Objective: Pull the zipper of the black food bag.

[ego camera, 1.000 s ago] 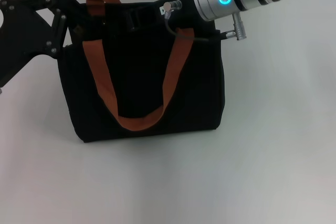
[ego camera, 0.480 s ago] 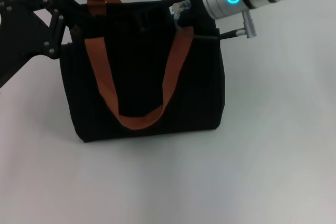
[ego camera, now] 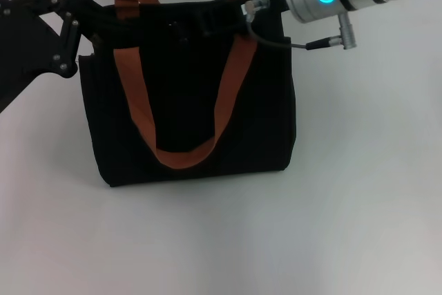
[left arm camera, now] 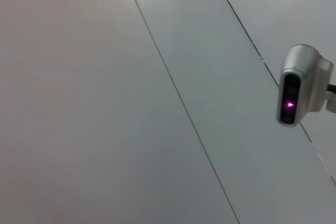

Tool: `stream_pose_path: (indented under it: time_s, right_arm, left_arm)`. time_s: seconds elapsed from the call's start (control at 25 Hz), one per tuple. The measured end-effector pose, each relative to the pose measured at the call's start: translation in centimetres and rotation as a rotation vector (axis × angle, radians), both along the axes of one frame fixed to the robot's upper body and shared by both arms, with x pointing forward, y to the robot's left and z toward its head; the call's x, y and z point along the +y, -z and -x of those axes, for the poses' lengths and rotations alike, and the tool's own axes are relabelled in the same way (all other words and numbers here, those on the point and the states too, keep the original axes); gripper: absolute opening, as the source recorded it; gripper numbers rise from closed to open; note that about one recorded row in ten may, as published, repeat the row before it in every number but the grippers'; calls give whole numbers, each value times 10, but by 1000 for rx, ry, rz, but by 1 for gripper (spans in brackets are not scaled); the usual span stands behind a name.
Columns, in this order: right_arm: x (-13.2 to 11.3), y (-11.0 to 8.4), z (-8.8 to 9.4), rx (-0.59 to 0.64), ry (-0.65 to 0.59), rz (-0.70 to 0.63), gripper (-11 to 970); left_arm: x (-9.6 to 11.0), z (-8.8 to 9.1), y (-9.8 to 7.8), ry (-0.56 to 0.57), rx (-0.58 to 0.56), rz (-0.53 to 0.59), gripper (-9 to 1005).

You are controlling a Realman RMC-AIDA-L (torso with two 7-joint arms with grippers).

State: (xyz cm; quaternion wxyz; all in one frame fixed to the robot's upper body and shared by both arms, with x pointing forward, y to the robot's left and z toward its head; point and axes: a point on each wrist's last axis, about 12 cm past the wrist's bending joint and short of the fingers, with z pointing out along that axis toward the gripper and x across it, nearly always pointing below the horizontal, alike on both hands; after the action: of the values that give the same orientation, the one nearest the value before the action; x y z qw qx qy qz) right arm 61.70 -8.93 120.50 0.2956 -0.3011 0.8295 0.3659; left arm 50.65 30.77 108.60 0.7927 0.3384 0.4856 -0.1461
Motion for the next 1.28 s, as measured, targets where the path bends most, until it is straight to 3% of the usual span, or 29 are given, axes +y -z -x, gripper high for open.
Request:
stream_pose_path:
  time_s: [0.64,0.92,1.12,1.28]
  right_arm:
    - [-38,5,17,-15,79,-42,2]
    - [-28,2,15,21,17,-75,11]
    - [-17,6,2,58,3,-52,17]
    - [-10,8,-7,65,-7,-43,165]
  left_arm:
    - [2,1,1,-10,2,0,43]
    - [1,1,1,-9,3,2,43]
    - [-1,-1,0,-2,-3,4,44]
    - [-2,-3,-2,5,-9,6,44]
